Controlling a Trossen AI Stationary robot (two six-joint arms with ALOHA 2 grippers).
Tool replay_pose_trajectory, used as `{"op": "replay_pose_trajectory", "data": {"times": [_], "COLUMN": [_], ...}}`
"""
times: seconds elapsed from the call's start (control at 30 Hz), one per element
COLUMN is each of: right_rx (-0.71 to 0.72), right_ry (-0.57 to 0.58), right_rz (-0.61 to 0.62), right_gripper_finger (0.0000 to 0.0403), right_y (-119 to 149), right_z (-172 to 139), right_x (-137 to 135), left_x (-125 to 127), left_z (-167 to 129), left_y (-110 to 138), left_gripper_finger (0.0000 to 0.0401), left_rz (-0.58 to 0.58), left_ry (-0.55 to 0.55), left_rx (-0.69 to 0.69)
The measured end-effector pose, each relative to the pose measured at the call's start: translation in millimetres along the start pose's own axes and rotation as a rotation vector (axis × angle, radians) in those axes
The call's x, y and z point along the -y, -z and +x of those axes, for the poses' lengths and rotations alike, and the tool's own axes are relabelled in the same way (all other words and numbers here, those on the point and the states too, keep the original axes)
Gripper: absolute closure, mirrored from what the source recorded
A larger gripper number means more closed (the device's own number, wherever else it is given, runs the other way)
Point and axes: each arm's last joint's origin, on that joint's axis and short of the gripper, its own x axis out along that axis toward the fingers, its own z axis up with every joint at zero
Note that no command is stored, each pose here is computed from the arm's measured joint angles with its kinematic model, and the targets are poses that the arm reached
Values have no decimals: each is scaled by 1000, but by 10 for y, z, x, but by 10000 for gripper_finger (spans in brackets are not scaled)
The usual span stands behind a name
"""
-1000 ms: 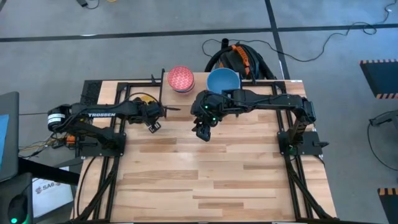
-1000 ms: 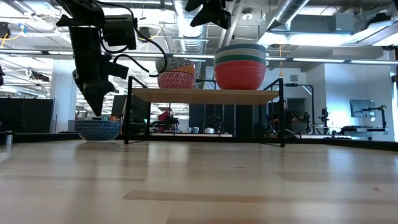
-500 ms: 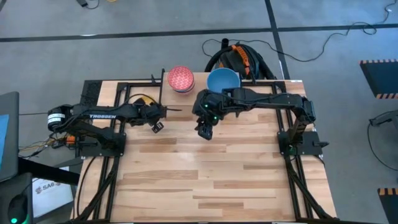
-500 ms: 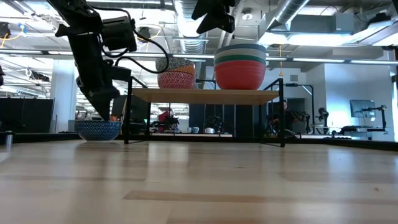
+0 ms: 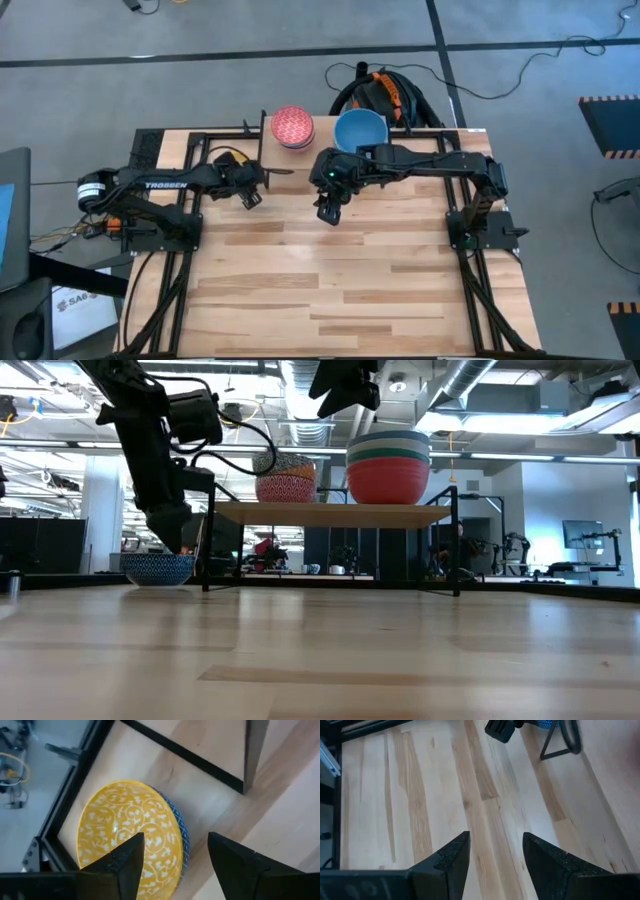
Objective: Place and stack bowls onto a shelf
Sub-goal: Stack the blue-yellow patterned bowl on top of the blue-red patterned bowl on the shelf
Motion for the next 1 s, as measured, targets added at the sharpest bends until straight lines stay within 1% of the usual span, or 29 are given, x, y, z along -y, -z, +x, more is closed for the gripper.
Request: {"op": "replay_pose_trajectory", "data": {"times": [0.2,0.33,0.5,0.6,0.73,1.0], "right_rx": [0,0,-1,-8,-11,-17], "right_ry": [6,5,8,9,10,11], "right_rz": [-21,-25,-26,-35,-43,-44], "right_gripper_finger": [196,196,196,196,196,196], "right_y": [23,24,22,29,32,37], "right_z": [1,1,1,1,1,2], "right_x": [-89,-93,-78,-77,-76,-75], "left_x": [-70,-95,-164,-216,-267,-215], "left_z": [55,79,117,142,172,289], "left_y": [8,15,34,56,82,279], "left_gripper_finger": [205,212,213,213,218,236], "left_rz": [-2,27,35,5,-24,-30], "left_ry": [72,126,116,104,117,164], "left_rx": [-35,-50,-78,-107,-136,-182]}}
